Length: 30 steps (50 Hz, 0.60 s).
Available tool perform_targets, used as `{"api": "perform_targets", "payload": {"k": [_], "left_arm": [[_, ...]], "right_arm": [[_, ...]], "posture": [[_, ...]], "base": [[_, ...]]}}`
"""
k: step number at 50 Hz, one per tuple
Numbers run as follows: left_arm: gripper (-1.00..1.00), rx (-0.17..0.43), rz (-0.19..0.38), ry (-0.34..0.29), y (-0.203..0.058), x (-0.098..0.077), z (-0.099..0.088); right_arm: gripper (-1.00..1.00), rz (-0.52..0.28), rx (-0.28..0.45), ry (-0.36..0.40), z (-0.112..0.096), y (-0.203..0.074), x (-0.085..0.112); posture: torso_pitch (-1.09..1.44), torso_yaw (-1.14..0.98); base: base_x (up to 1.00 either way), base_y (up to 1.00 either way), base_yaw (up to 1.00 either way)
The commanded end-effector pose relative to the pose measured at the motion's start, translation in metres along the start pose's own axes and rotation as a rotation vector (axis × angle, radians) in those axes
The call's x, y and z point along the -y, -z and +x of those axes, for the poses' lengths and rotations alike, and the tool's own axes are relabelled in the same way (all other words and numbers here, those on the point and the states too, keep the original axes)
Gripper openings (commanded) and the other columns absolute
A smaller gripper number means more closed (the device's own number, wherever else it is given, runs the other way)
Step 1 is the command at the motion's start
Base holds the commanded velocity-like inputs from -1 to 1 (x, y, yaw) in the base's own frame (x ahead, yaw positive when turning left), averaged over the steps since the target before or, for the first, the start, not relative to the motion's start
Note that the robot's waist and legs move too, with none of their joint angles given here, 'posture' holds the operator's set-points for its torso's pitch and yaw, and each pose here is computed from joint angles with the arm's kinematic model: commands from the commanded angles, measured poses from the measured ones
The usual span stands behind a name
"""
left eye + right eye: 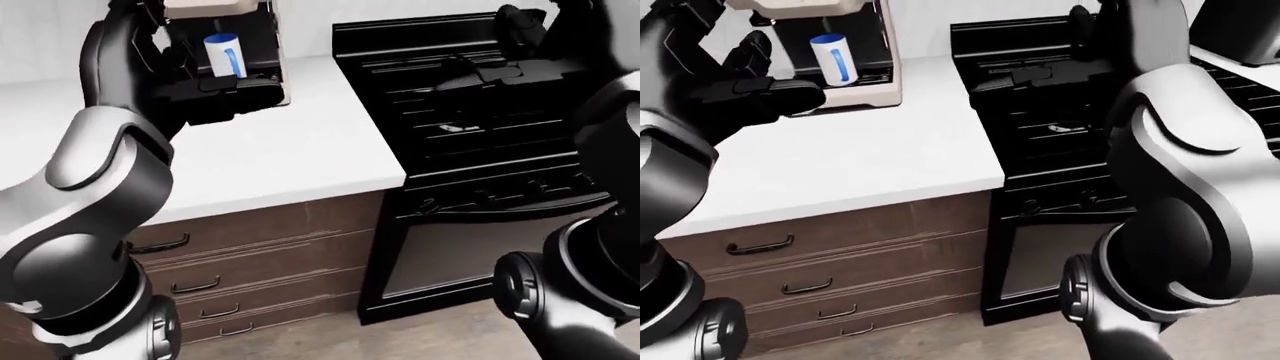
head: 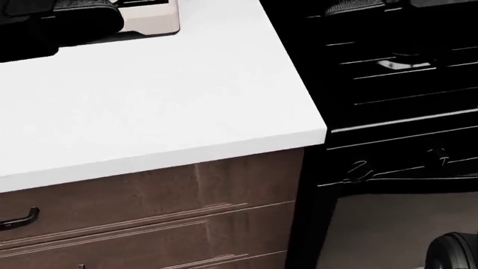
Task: Press the button on the coffee machine to serve coffee.
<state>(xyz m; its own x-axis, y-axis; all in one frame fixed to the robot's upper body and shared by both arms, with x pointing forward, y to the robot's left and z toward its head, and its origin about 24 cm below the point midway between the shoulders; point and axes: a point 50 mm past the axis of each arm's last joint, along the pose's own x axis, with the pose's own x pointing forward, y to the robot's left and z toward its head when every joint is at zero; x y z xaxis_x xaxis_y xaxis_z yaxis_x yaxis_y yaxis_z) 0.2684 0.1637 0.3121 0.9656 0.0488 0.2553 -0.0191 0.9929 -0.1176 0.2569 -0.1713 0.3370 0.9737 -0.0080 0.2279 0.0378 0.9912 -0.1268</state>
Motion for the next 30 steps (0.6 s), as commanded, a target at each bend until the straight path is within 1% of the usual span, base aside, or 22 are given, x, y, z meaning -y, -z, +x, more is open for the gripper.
{"api": "perform_targets", "payload": {"k": [1,21,30], "left_arm": [[1.00,0.080,-0.015,-0.018,-0.0170,-0.0032,-0.0020],[1.00,0.076,-0.015,-0.018,-0.0151,-0.0033,-0.0024],[1.00,0.077,-0.015,-0.017,-0.0151,-0.0033,-0.0025]], "right_arm": [[1.00,-0.004,0.084,-0.006,-0.0028,-0.0160,-0.0017],[1.00,0.003,0.077,-0.010,-0.0005,-0.0083,-0.0018],[1.00,0.006,0.075,-0.012,-0.0006,-0.0067,-0.0021]], "posture": [[0.00,0.00],[0.00,0.00],[0.00,0.00]], "base": [[0.03,0.46,0.00],[0.05,0.46,0.00],[0.15,0.30,0.00]]}}
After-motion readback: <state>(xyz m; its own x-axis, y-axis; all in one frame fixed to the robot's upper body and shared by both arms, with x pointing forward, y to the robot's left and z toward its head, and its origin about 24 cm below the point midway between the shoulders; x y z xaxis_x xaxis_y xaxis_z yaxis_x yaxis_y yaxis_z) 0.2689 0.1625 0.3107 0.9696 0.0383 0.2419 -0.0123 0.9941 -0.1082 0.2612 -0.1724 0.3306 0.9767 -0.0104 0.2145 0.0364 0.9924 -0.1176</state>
